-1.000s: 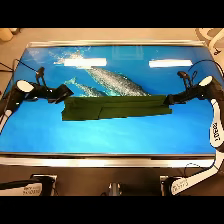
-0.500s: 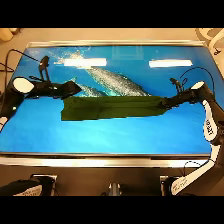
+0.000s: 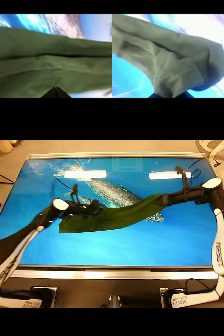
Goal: Fold the shirts.
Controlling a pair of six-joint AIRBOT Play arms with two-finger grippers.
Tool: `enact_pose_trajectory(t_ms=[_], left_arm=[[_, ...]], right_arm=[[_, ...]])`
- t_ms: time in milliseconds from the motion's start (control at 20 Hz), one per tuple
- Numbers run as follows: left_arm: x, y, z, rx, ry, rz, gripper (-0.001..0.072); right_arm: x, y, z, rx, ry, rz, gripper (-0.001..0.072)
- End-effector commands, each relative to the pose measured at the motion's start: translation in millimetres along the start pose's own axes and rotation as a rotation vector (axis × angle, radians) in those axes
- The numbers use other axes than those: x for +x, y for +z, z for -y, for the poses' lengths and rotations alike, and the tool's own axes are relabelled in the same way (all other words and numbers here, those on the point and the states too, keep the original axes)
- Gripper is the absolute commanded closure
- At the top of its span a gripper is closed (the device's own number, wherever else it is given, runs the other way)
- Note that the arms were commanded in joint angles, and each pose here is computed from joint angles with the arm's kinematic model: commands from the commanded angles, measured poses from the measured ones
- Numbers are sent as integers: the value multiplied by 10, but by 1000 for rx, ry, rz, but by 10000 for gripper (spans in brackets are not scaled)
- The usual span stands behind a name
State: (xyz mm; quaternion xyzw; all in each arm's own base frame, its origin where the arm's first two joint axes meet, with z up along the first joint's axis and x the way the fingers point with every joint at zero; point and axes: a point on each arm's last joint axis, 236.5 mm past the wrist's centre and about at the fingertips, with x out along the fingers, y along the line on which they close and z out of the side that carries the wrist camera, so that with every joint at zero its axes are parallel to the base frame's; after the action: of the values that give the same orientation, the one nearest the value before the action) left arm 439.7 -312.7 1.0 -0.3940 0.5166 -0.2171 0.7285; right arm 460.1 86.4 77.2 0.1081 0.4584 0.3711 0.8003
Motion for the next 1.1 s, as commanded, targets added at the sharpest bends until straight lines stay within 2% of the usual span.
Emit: enact_pose_trajectory(t_ms=[0, 250, 500, 700, 900, 1050], left_arm=[[640, -311, 153, -196, -148, -46, 687], [1208, -1035, 506, -233, -226, -172, 688], [924, -718, 732, -26, -274, -120, 693], [-252, 300, 779, 208, -206, 98, 693], [-1991, 1305, 788, 300, -135, 453, 692], [-3177, 1521, 826, 312, -128, 659, 691]], right_arm=[[-371, 189, -848, -126, 25, 52, 699], [-660, 250, -1606, -205, 35, 108, 698], [-663, 251, -1547, -165, 9, 106, 699], [-170, 489, -1593, -171, 28, 147, 699], [898, 606, -2037, -163, 145, 164, 699], [1876, 389, -2244, -72, 214, 124, 699]])
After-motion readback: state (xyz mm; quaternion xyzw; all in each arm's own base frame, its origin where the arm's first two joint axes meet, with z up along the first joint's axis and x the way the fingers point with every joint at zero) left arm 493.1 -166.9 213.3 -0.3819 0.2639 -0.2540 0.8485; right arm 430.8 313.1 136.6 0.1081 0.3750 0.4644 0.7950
